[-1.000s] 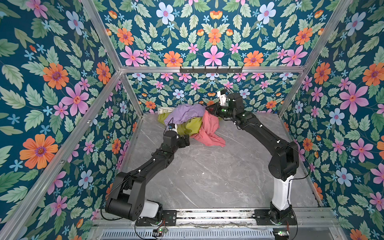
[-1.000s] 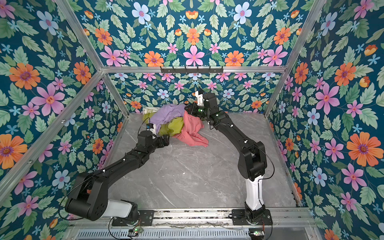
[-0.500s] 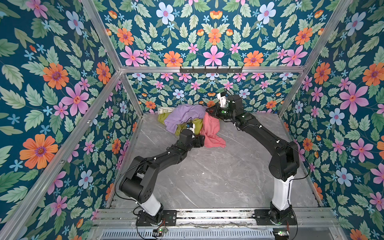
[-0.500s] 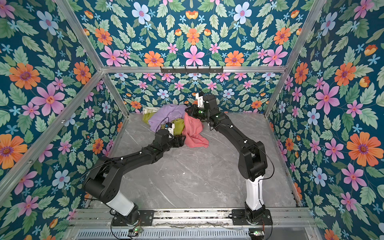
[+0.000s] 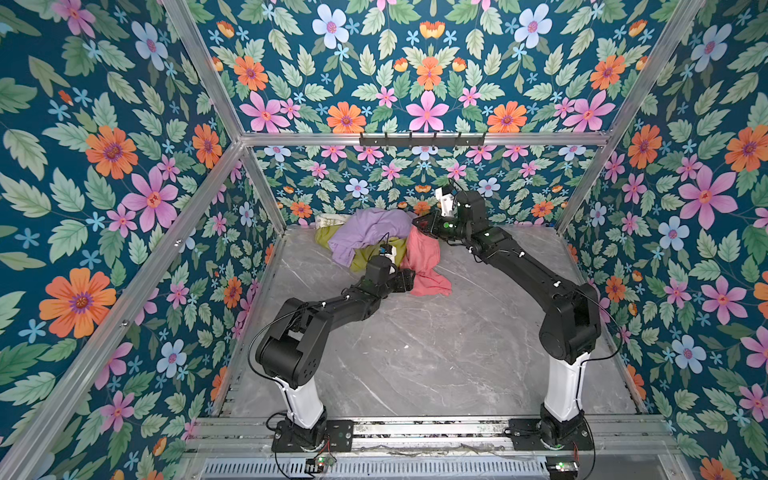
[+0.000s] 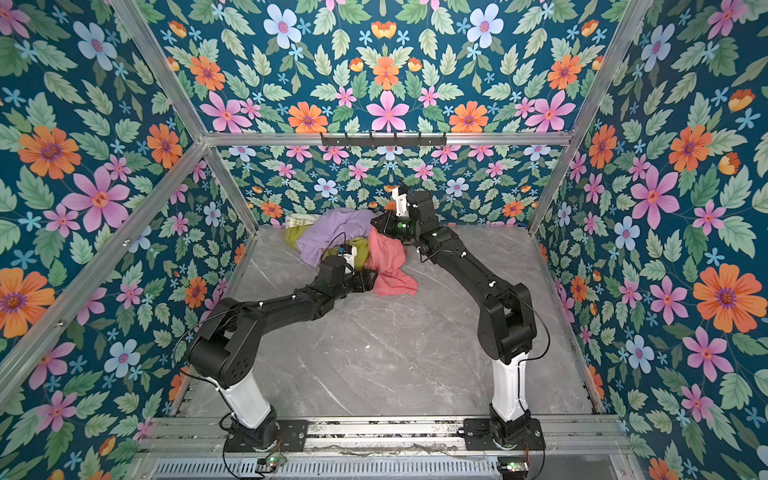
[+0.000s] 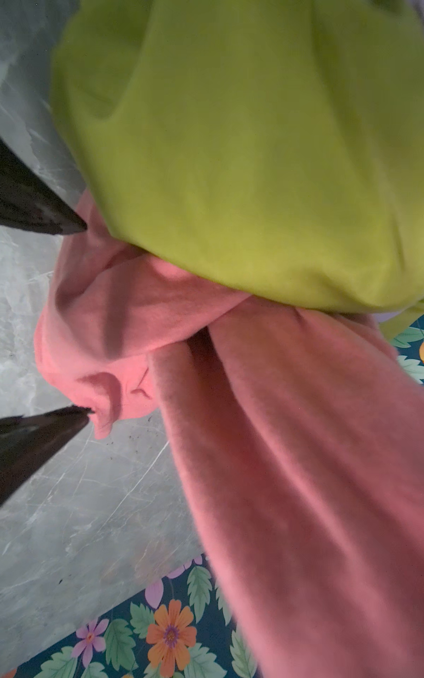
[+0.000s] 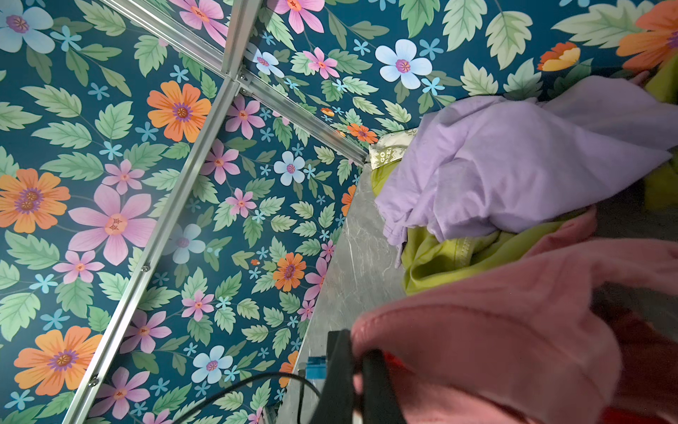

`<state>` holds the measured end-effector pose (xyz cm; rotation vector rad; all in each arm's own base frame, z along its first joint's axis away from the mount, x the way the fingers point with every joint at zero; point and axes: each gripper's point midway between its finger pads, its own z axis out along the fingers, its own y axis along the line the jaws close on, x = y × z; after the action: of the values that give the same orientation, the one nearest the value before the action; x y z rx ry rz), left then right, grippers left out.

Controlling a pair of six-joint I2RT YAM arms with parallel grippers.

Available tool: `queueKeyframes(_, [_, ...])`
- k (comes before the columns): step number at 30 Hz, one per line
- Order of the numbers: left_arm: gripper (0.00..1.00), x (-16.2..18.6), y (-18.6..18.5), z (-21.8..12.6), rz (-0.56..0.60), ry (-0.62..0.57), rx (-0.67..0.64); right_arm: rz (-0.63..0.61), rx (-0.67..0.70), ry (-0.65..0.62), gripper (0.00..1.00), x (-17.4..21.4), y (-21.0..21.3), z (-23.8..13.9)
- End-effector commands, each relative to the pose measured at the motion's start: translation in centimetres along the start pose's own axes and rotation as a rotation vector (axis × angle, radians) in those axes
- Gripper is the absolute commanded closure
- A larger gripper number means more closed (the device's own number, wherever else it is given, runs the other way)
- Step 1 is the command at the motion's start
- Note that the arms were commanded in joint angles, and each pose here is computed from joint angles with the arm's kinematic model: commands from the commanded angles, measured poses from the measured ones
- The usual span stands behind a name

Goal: Pick out a specific cloth from the pile
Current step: 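Move the left gripper to the hanging pink cloth and grasp it, then hold the pink cloth with both grippers, pulling it from the pile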

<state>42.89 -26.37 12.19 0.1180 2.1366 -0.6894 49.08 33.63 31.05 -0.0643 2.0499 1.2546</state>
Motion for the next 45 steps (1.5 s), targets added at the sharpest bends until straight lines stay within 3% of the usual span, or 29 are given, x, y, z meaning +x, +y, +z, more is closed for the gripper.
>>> queueKeyframes(1, [0.26, -0.6, 0.0, 0.4, 0.000, -0.018, -0.006, -0.042, -0.052, -0.045, 1.00, -1.2, 1.9, -0.6])
queueKeyframes(4, [0.33, -0.6, 0.1, 0.9, -0.003, -0.014, -0.009, -0.043, -0.051, -0.047, 1.00, -1.2, 1.9, -0.7])
queueKeyframes(7, [0.47, -0.4, 0.2, 1.4, -0.004, -0.003, -0.011, -0.043, -0.049, -0.046, 1.00, -1.1, 1.8, -0.8])
queueKeyframes(19, [0.66, -0.1, 0.5, 1.6, -0.002, 0.006, -0.020, -0.047, -0.050, -0.050, 1.00, -1.1, 2.0, -1.1])
queueKeyframes(33, [0.96, -1.3, -0.1, 0.4, 0.017, -0.020, -0.016, -0.048, -0.049, -0.053, 1.00, -1.1, 2.0, -1.1])
queueKeyframes(45, [1.00, -4.4, -0.2, -1.6, 0.066, -0.104, -0.074, -0.055, -0.054, -0.078, 1.00, -1.9, 2.8, -1.8])
